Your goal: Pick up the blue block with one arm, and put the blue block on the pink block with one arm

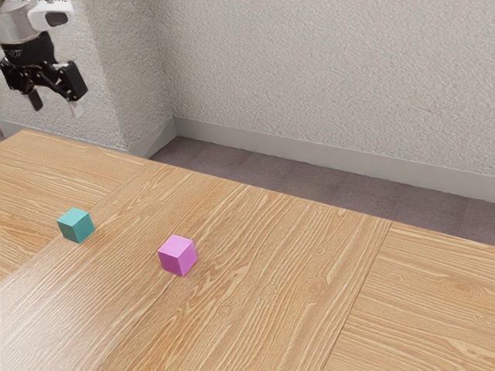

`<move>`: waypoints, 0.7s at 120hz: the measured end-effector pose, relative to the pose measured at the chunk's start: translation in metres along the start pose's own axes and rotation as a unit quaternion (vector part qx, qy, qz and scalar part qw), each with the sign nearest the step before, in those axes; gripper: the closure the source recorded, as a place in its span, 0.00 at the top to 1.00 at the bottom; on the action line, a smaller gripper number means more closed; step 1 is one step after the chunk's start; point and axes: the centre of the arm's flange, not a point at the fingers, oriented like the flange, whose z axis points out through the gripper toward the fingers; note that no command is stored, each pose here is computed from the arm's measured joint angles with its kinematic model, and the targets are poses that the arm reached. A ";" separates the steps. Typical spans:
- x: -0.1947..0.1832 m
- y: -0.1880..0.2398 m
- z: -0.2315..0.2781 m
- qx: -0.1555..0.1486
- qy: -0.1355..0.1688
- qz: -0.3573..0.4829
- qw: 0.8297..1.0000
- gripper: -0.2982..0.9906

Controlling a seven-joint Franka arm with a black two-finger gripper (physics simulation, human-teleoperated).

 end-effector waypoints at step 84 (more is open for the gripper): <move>0.019 -0.124 0.314 0.038 -0.127 -0.107 0.985 0.77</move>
